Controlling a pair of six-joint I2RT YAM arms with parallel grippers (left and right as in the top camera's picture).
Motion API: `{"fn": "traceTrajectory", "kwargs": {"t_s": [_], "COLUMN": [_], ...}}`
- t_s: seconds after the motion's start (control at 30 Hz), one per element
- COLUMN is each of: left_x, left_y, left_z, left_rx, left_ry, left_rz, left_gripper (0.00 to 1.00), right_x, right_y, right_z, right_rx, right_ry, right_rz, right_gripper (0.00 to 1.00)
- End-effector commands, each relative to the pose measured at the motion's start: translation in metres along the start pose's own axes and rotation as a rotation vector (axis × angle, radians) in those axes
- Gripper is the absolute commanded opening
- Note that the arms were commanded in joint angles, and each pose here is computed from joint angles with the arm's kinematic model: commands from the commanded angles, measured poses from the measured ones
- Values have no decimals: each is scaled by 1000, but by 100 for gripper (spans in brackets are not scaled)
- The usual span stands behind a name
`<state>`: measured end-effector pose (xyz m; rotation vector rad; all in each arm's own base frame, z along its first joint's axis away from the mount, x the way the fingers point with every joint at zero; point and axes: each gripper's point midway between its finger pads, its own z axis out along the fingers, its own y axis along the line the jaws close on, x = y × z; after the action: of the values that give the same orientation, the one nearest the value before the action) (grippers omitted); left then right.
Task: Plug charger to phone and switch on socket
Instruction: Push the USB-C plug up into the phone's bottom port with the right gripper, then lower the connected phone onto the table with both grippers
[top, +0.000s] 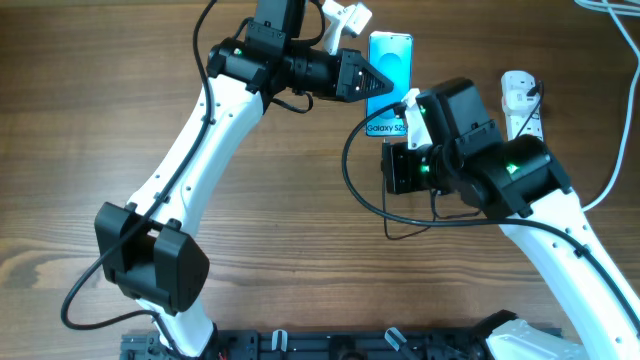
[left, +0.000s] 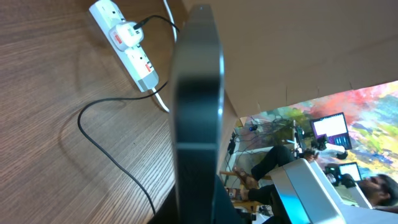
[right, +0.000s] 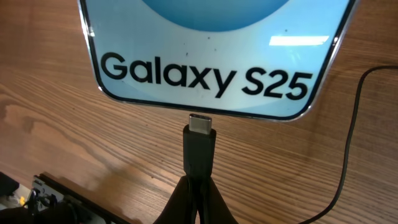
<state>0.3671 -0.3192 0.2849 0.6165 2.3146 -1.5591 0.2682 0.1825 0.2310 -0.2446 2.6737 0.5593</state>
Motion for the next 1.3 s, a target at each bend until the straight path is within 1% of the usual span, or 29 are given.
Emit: {"fn": "traceTrajectory", "kwargs": {"t_s": [0.0, 0.23, 0.47, 0.63, 0.87, 1.2, 1.27], "left_x": [-2, -1, -1, 0, 1, 2, 2], "left_y": [-18, -19, -19, -21, -21, -21, -21], "left_z": [-9, -9, -9, -9, -9, -9, -9], "left_rx": [25, 31, 31, 46, 48, 47, 47], "left_ry": [-12, -8, -8, -2, 2, 6, 6], "left_rz": [51, -7, -7, -7, -10, -16, -16], "left_gripper": [4, 4, 4, 4, 4, 4, 4], "right_x": [-6, -5, -2, -5, -8, -14, -15], "right_y": [0, 1, 6, 0, 1, -4, -4], "right_z": [0, 0, 0, 0, 0, -1, -1], "right_rx": [4, 1, -33, 2, -2, 23, 23], "right_ry": [-16, -12, 3, -13, -25, -51, -55], "right_rz": [3, 6, 6, 29, 52, 54, 32], "right_gripper": [4, 4, 4, 4, 4, 4, 4]}}
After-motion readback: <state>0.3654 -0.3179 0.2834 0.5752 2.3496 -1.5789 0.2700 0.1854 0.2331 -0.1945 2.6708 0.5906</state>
